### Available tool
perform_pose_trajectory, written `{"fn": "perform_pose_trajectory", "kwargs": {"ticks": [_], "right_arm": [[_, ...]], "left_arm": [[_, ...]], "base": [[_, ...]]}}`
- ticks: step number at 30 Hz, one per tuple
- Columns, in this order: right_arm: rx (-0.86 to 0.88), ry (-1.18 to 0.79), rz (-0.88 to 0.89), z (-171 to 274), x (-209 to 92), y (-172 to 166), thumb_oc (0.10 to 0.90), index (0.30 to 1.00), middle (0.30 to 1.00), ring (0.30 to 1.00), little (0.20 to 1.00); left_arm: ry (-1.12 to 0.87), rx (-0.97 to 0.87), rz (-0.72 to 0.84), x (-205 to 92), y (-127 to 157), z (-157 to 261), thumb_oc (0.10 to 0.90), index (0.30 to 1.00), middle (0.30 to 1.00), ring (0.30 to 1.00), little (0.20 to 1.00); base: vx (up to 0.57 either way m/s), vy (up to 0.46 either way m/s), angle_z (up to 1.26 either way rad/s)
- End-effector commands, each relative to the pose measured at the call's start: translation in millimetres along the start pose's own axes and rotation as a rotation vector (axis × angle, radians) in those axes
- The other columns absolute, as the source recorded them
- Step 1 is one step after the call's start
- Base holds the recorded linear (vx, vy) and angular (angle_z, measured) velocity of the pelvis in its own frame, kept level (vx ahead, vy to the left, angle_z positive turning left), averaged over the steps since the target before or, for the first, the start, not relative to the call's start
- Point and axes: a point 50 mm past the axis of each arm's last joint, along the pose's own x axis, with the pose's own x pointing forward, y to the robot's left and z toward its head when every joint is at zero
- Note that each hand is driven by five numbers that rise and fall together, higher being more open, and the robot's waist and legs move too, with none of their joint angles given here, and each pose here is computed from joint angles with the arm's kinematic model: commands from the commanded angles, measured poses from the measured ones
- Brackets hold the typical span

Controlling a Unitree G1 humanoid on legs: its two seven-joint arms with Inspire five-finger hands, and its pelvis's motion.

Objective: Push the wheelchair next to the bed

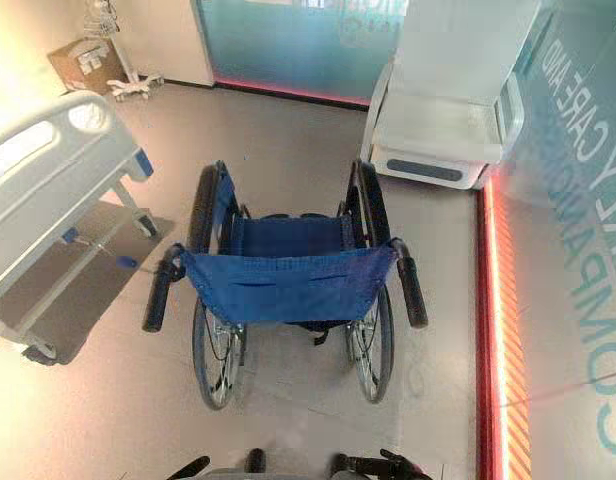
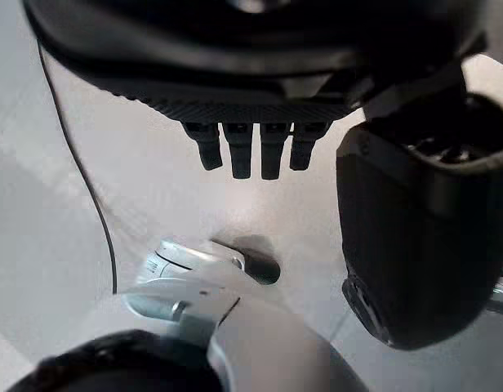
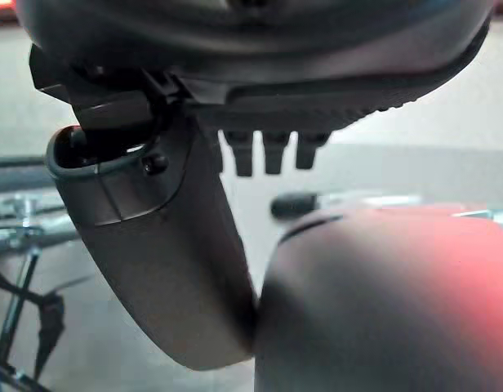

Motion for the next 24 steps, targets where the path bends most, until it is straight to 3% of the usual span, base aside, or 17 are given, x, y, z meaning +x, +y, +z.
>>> {"fn": "perform_pose_trajectory", "kwargs": {"ticks": [1,24], "right_arm": [[-0.01,0.107,-0.003,-31.6,-1.0,12.4,0.8,0.9,0.9,0.9,0.9],[-0.03,0.133,-0.023,-37.1,-1.5,7.3,0.8,0.9,0.9,0.9,0.9]], "left_arm": [[0.034,0.003,-0.047,-1.6,-21.5,-2.5,0.8,0.9,0.9,0.9,0.9],[0.051,0.023,-0.014,-1.1,-17.4,-6.3,0.8,0.9,0.9,0.9,0.9]], "base": [[-0.9,0.259,0.04],[0.0,0.0,0.0]]}}
